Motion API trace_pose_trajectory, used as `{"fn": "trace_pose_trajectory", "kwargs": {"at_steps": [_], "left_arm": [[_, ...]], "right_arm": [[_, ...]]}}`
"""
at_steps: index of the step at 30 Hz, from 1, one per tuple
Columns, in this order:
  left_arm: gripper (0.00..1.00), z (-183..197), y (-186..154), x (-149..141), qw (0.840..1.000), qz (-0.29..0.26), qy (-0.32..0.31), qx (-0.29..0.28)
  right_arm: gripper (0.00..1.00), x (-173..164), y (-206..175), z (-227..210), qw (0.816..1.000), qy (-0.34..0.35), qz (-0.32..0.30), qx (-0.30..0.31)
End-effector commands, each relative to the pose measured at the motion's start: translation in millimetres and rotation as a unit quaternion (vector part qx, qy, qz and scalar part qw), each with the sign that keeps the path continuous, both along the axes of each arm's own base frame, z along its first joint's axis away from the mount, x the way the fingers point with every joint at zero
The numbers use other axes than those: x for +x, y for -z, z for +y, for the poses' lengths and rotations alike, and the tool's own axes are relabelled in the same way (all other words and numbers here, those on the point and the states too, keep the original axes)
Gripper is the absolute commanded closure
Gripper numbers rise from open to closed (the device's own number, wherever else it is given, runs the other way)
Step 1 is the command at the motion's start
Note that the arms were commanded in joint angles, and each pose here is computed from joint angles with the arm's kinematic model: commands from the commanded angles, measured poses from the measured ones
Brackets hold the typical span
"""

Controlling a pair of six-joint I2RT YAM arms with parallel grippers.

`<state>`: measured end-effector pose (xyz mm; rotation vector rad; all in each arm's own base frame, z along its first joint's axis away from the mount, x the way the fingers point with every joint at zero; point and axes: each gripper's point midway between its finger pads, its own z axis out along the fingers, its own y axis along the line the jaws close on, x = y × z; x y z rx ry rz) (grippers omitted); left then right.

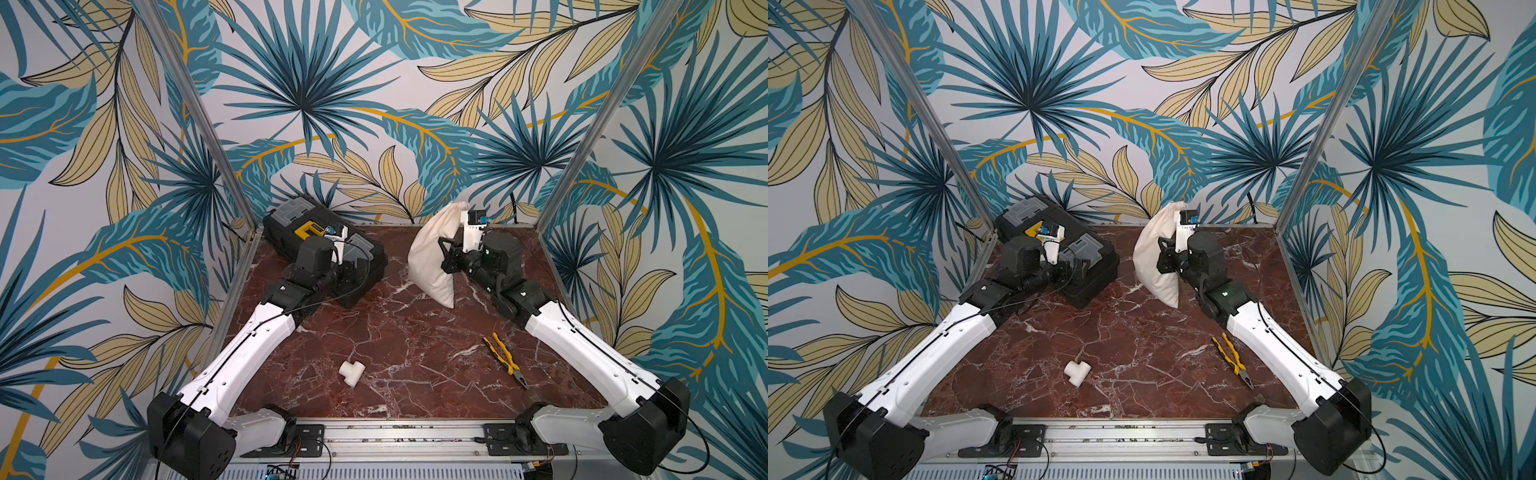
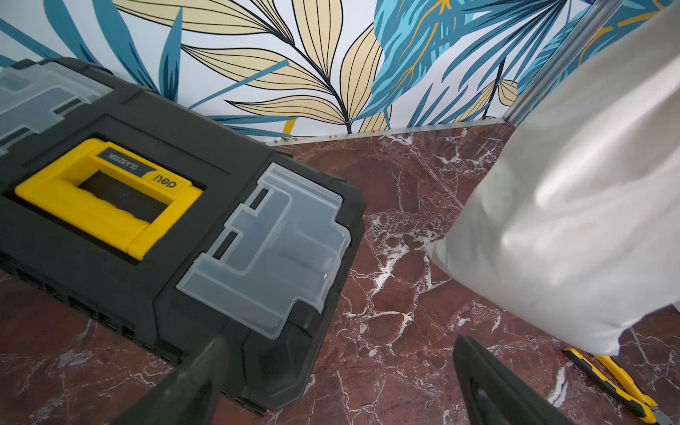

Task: Close the soil bag
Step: Pick up the soil bag from the center of the board, then place the soil bag at the center of the board.

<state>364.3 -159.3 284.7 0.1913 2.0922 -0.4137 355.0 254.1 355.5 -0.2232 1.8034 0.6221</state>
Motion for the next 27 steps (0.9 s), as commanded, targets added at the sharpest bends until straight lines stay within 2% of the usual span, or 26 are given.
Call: {"fn": "trace_pose_trajectory", "kwargs": {"at_steps": [1,5,10,18,27], "left_arm": [[0.00,-13,-8,-4,0.999,-0.007,0.029,-0.041],[0.00,-21,-6,-8,0.997,0.001,0.045,-0.064],[0.00,-24,-1,-11,0.996,0.006,0.054,-0.073],[0.00,-31,-3,-22,0.993,0.014,0.083,-0.084],[0.00,-30,-9,-30,0.992,-0.013,0.102,-0.070]], "right_arm": [[1.00,21,-39,-16,0.996,0.073,-0.056,0.002],[1.00,35,-49,-24,0.991,0.111,-0.076,-0.018],[1.00,53,-59,-17,0.986,0.127,-0.100,-0.043],[1.00,82,-53,-8,0.980,0.131,-0.121,-0.092],[1.00,117,-37,4,0.979,0.130,-0.116,-0.102]]}}
